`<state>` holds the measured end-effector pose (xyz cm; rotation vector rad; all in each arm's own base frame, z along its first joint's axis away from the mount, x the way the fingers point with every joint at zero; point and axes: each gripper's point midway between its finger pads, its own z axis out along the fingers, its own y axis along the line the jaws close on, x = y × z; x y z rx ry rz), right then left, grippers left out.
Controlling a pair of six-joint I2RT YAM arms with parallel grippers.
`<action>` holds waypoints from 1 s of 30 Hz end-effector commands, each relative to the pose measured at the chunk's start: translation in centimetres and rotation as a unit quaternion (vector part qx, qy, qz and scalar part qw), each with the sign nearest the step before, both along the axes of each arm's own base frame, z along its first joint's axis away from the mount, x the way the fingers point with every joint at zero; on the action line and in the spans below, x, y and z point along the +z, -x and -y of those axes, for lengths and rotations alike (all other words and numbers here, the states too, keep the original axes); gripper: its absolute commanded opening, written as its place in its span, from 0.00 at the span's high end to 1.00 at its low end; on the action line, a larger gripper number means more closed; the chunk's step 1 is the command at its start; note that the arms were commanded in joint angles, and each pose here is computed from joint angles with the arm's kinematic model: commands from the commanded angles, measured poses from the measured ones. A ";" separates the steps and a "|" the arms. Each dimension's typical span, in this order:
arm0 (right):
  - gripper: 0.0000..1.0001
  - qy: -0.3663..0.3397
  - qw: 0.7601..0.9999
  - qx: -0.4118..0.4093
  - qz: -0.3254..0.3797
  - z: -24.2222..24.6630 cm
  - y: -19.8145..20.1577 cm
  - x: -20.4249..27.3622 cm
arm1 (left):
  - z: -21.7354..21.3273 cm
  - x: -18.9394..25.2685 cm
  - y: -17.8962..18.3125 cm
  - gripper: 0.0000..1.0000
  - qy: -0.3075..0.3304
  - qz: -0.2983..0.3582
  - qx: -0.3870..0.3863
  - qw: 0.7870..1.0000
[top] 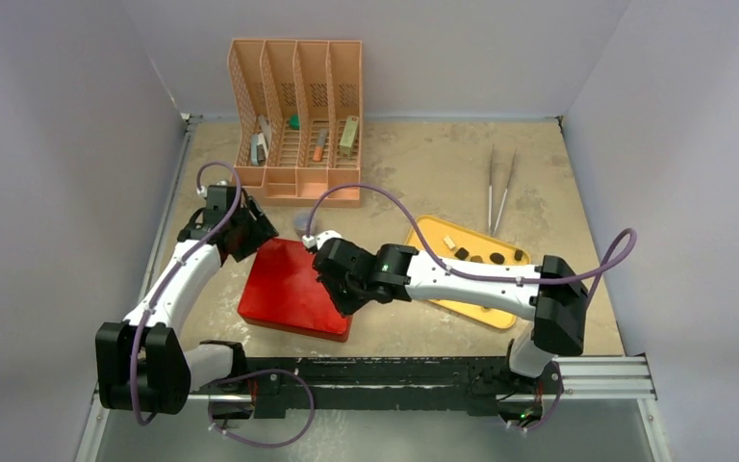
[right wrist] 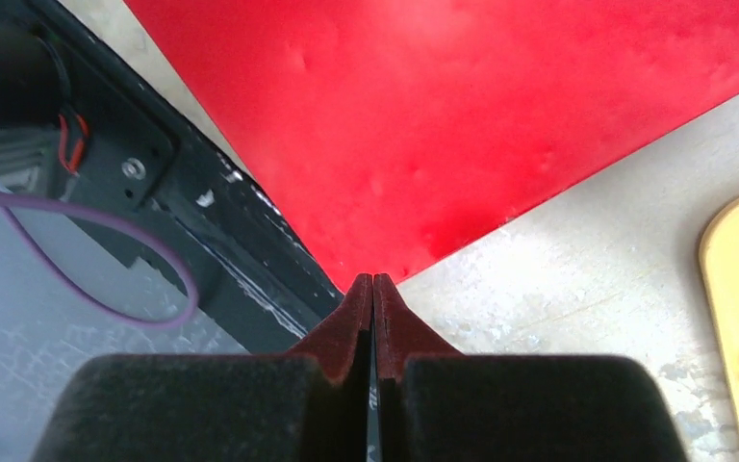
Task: Pack the chocolate
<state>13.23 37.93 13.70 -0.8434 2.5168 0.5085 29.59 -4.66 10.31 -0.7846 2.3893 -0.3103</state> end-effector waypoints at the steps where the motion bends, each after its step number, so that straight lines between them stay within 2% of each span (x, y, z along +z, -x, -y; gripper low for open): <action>1: 1.00 0.041 0.998 0.042 -0.033 1.4 1.8 -3.7 | 0.2 1.0 -0.5 0.37 0.016 0.022 0.001 1.000; 4: 1.00 0.101 0.993 0.041 -0.048 2.7 2.4 -6.8 | 0.6 -0.1 0.0 0.37 0.027 0.008 -0.001 1.000; 6: 1.00 0.106 0.993 0.040 -0.044 2.8 2.3 -6.4 | 0.6 -0.4 0.1 0.37 0.029 0.007 0.000 1.000; 12: 1.00 0.030 0.999 0.025 0.015 0.8 0.5 1.3 | 0.8 -0.2 -0.2 0.38 0.036 0.010 -0.001 0.999; 16: 1.00 -0.002 0.999 0.004 0.042 0.0 -0.7 3.0 | 0.7 -0.1 -0.4 0.39 0.032 0.013 0.002 0.999; 24: 1.00 -0.032 0.992 -0.062 0.105 -0.6 -8.6 4.4 | -0.1 2.9 -2.2 0.47 0.032 0.066 0.041 0.996; 27: 1.00 -0.029 0.992 -0.066 0.105 -1.0 -10.4 3.7 | -0.1 2.5 -2.2 0.47 0.031 0.060 0.040 0.997; 30: 1.00 -0.006 0.994 -0.070 0.087 -1.0 -11.7 0.8 | -0.3 0.6 -1.7 0.48 0.022 0.036 0.042 0.998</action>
